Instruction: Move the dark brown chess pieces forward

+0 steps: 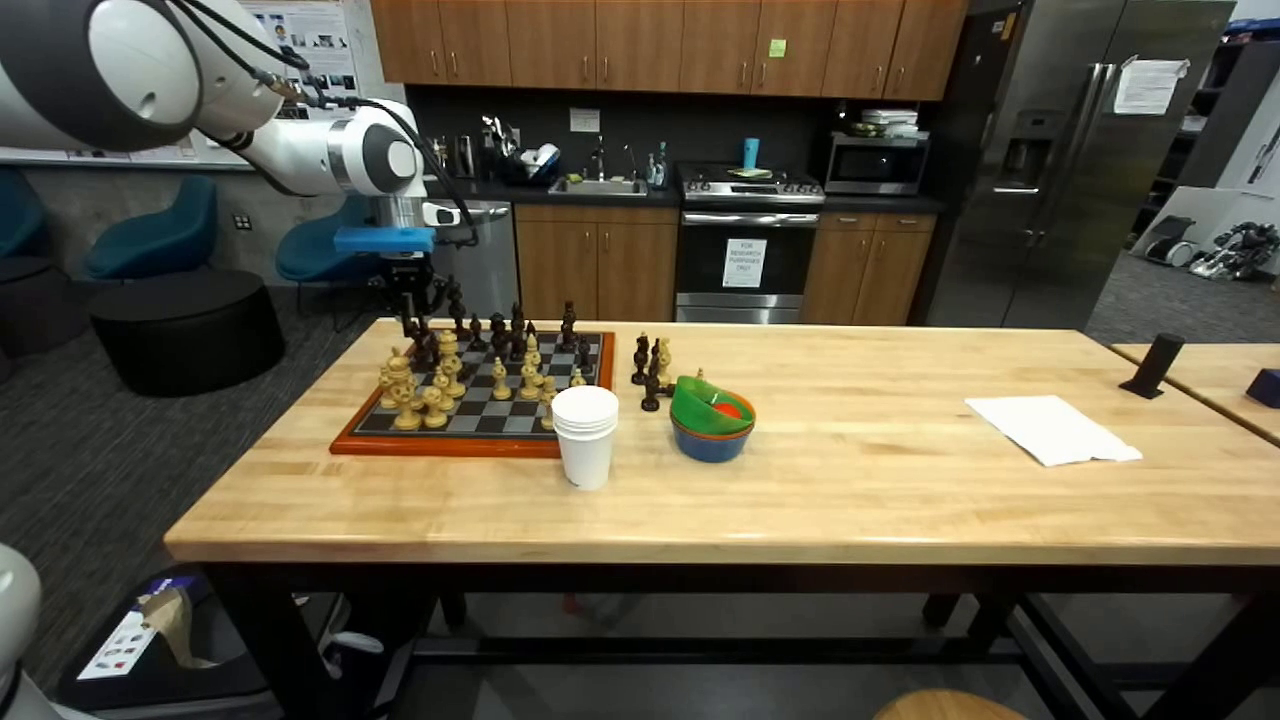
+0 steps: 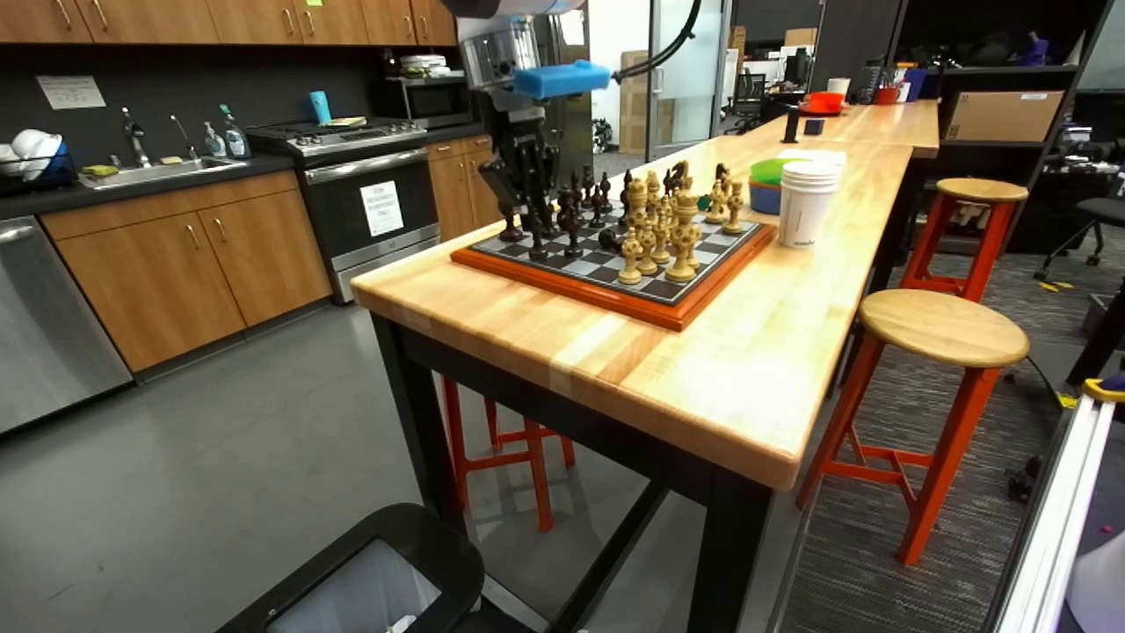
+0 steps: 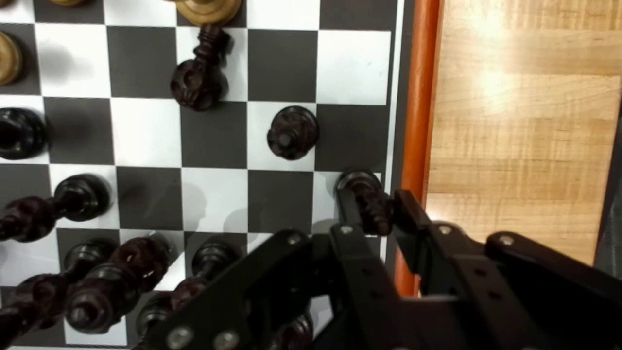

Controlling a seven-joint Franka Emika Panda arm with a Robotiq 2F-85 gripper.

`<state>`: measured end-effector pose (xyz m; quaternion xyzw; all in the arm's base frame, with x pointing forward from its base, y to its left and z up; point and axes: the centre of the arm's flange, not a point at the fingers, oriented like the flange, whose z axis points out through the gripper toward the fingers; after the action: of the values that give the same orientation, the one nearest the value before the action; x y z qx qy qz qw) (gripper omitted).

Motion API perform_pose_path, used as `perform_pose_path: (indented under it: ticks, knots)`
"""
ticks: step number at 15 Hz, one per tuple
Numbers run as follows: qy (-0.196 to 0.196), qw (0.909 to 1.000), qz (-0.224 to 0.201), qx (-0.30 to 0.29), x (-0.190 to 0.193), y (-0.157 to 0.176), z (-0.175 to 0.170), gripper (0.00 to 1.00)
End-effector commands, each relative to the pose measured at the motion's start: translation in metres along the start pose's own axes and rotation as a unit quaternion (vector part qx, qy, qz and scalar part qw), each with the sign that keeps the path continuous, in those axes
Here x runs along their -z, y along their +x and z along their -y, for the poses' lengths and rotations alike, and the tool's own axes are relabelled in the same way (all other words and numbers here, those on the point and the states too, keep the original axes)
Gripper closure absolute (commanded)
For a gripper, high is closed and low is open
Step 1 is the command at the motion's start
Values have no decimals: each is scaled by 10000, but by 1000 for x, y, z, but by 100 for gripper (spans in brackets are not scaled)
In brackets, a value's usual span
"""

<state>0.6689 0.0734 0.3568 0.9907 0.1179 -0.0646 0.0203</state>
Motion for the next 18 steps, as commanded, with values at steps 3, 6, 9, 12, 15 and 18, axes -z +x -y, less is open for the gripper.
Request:
perform_pose_path:
  ticks: [3,6,9,12,15,18]
  knots:
    - [58,9999,-129,51,2,6,-6,94]
    - [55,9999,-141,52,2,9,-7,94]
    - [76,9999,-133,40,0,9,-7,94]
    - [60,9999,-139,29,2,8,-7,51]
    - [-2,9999,-155,19,9,6,-6,33]
    - [-79,9998,-187,3,23,4,-4,14]
